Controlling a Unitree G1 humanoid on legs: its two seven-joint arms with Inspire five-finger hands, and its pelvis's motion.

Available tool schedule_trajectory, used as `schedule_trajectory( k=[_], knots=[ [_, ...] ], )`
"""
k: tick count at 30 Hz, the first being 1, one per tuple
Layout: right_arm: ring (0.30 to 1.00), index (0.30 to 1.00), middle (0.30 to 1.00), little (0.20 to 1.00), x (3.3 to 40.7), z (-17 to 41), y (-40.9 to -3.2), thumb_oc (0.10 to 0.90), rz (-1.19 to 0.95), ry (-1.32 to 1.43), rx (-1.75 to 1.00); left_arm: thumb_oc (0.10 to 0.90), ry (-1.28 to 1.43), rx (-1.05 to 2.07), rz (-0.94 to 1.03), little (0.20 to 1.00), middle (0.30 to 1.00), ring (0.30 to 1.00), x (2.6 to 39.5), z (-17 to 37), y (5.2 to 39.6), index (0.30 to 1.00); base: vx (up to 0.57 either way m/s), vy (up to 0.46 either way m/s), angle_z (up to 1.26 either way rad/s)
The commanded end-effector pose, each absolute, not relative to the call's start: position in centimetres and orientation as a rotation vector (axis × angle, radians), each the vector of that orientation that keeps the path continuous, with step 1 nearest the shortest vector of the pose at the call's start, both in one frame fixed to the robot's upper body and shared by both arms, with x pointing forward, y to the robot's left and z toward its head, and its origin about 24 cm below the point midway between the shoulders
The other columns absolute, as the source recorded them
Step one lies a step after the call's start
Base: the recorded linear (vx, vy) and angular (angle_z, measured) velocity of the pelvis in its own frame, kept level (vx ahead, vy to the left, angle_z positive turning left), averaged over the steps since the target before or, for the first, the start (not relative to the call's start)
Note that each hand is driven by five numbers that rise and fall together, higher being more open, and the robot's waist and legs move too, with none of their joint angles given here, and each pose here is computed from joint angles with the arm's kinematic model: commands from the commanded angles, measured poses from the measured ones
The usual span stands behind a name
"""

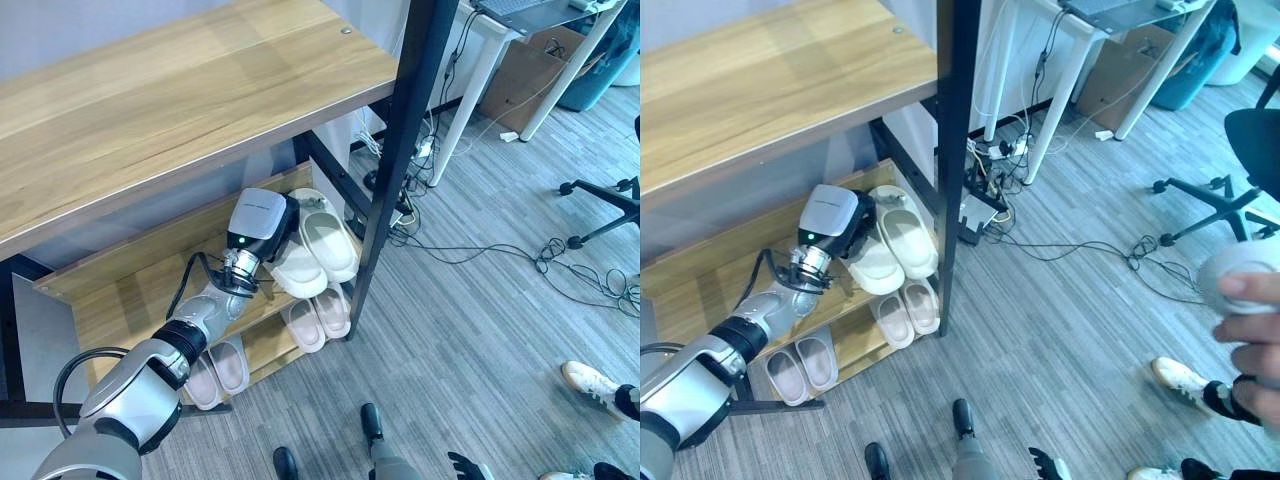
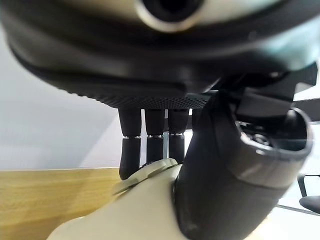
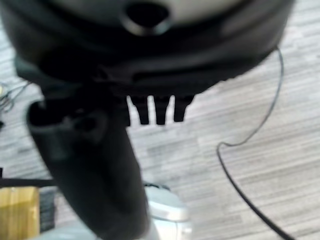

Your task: Arrange the slippers neatly on the shoe rack.

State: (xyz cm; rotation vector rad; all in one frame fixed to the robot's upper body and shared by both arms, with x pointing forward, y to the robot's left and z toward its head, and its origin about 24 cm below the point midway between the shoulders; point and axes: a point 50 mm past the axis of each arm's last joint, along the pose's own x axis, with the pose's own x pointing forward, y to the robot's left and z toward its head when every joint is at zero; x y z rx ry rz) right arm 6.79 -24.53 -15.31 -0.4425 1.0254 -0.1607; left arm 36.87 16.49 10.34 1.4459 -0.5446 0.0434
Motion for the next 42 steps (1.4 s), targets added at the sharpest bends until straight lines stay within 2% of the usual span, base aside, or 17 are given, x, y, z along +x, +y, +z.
schedule_trajectory(
  k=[1,9,10,11,19,31,40,42],
  knots=[
    [0.900,0.900,0.900,0.900,8.9,-14.0,-26.8,0.800,-0.214,0.934,-0.485,0.400,-0.369,1.460,0.116,0.300,0.300,0.300,38.2,10.6,19.1,0.300,0.00,0.000,0.00],
    [0.900,0.900,0.900,0.900,9.4,-13.8,-27.3,0.800,-0.213,0.927,-0.493,0.400,-0.391,1.479,0.071,0.300,0.300,0.300,38.8,11.9,18.6,0.300,0.00,0.000,0.00],
    [0.900,0.900,0.900,0.900,9.2,-13.8,-27.3,0.800,-0.212,0.933,-0.493,0.712,-0.388,1.469,0.074,0.768,0.768,0.768,38.8,11.8,18.6,0.768,0.00,0.000,0.00],
    [0.900,0.900,0.900,0.900,9.1,-13.8,-27.3,0.800,-0.211,0.936,-0.501,0.800,-0.384,1.436,0.097,0.900,0.900,0.900,39.0,12.0,18.4,0.900,0.00,0.000,0.00],
    [0.900,0.900,0.900,0.900,9.0,-13.9,-27.2,0.800,-0.227,0.945,-0.488,0.800,-0.361,1.206,0.131,0.900,0.900,0.900,38.4,11.3,17.4,0.900,0.00,0.000,0.00],
    [0.900,0.900,0.900,0.900,9.0,-14.1,-26.6,0.800,-0.190,0.952,-0.486,0.800,-0.339,1.215,0.055,0.900,0.900,0.900,37.4,9.3,16.8,0.900,0.00,0.000,0.00],
    [0.900,0.900,0.900,0.900,7.8,-14.5,-26.6,0.800,-0.207,1.000,-0.464,0.800,-0.426,1.008,0.089,0.900,0.900,0.900,36.9,11.4,15.9,0.900,0.00,-0.003,0.02],
    [0.900,0.900,0.900,0.900,9.7,-14.4,-25.3,0.800,-0.183,0.948,-0.448,0.800,-0.472,0.954,0.089,0.900,0.900,0.900,36.2,11.8,15.3,0.900,0.02,-0.021,0.13]
  ],
)
